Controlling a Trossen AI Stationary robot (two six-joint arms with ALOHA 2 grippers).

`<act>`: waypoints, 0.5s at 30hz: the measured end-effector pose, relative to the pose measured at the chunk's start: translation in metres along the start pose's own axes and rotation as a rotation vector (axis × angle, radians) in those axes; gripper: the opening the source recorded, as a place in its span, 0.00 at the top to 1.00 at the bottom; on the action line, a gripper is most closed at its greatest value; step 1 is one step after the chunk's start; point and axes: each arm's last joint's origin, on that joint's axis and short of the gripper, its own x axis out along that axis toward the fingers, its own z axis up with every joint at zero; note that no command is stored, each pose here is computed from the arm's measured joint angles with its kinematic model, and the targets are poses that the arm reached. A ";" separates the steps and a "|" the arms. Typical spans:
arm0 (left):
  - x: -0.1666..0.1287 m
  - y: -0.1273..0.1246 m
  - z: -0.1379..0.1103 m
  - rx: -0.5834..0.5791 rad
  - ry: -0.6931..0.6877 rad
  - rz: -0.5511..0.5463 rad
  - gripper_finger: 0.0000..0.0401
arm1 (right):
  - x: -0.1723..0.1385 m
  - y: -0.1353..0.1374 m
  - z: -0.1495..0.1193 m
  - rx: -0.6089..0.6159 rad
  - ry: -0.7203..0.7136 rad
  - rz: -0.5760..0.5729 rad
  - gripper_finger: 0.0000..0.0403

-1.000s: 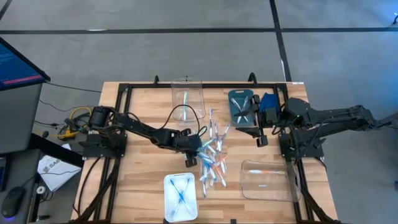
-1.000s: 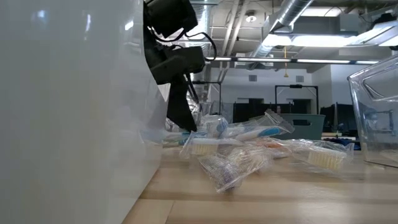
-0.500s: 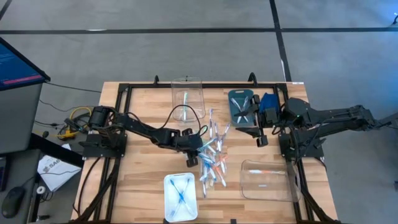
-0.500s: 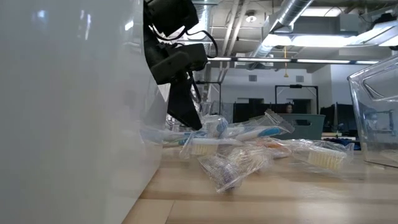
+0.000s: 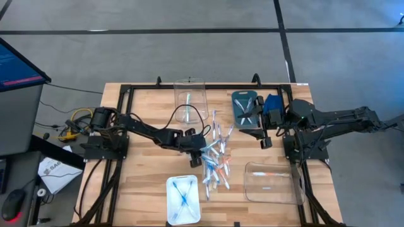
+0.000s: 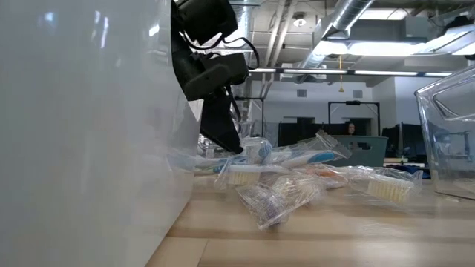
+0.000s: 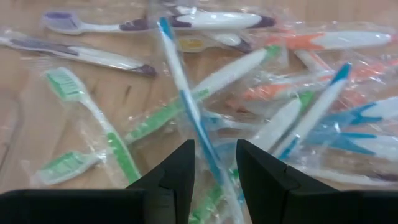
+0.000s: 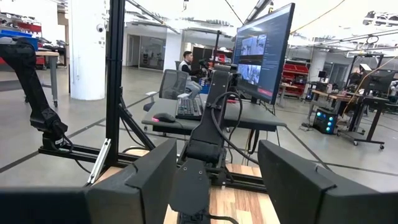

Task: Pick & Place Toothbrushes
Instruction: Put the blue toothbrush into the white bin

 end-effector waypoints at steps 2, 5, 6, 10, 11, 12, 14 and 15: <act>-0.001 -0.005 -0.002 0.009 -0.002 -0.007 0.72 | 0.000 0.000 0.000 0.000 0.000 0.000 0.46; -0.001 -0.010 -0.006 0.026 0.002 -0.008 0.72 | 0.000 0.000 0.000 0.000 0.001 0.000 0.46; -0.001 -0.011 -0.006 0.027 0.000 -0.004 0.72 | 0.000 0.000 0.000 0.000 0.001 0.000 0.46; -0.001 -0.008 -0.004 0.019 -0.010 0.011 0.72 | 0.000 0.000 0.000 0.000 0.000 0.000 0.46; -0.001 -0.008 -0.004 0.018 -0.013 0.014 0.72 | 0.000 0.000 0.000 0.000 0.000 0.000 0.46; -0.001 -0.008 -0.004 0.018 -0.015 0.016 0.72 | 0.000 0.000 0.000 0.000 0.000 0.000 0.46; -0.001 -0.008 -0.004 0.020 -0.014 0.014 0.72 | 0.000 0.000 0.000 0.000 0.000 0.000 0.46; -0.001 -0.008 -0.004 0.020 -0.013 0.016 0.72 | 0.000 0.000 0.000 0.000 0.000 0.000 0.46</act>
